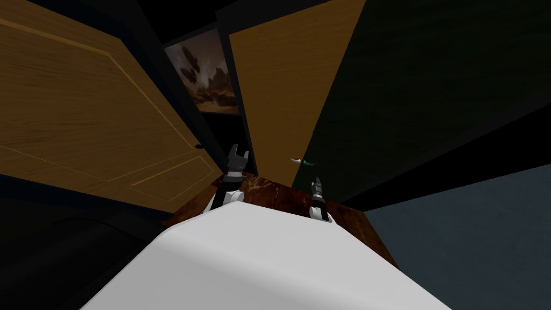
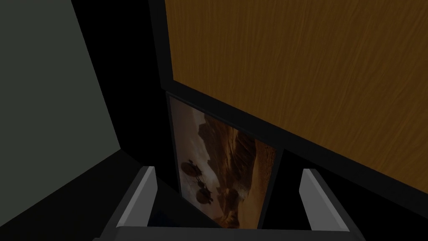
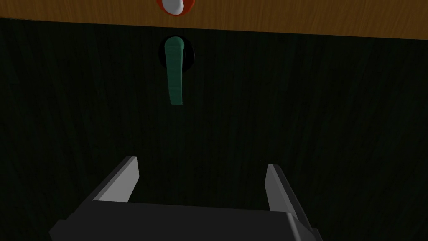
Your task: Pull the door open
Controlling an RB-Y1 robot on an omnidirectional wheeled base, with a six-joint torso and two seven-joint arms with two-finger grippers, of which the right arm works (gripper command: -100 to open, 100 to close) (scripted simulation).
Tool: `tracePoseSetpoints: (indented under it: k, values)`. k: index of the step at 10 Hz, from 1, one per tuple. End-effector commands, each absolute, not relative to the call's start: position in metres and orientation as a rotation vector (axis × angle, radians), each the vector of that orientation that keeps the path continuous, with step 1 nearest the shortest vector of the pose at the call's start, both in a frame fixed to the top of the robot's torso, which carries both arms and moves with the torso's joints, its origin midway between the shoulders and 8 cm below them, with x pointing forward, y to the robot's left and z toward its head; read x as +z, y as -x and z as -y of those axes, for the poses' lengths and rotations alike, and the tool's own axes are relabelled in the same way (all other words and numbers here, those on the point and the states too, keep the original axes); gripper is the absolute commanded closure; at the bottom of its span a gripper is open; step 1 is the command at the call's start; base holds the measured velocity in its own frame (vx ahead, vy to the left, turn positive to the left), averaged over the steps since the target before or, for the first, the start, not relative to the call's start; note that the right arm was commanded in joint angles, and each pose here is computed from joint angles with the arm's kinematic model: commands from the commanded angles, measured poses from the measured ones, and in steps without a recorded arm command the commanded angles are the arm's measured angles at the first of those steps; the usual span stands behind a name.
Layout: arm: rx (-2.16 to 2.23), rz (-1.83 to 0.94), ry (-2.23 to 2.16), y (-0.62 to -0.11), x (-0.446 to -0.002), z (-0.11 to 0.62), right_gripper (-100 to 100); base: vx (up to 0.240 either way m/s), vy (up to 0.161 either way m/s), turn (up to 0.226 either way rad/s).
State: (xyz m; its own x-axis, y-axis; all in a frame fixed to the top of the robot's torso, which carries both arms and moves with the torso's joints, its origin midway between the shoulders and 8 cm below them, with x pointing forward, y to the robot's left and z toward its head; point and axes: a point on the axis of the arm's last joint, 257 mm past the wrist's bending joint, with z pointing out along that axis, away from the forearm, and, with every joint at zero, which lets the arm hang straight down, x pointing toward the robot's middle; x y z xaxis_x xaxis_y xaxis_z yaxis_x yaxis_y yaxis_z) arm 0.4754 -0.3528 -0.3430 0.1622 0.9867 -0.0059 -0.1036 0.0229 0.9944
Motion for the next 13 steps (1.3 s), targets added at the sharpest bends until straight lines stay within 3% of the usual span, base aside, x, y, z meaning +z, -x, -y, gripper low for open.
tracePoseSetpoints:
  k: [1,13]
  values:
    - [1.115,-1.024,-1.210,-0.475,-0.351,0.357,-100,0.106,-0.014,0.059]
    - [1.050,-1.037,-1.295,-0.472,-0.386,0.379,-100,0.081,-0.014,0.046]
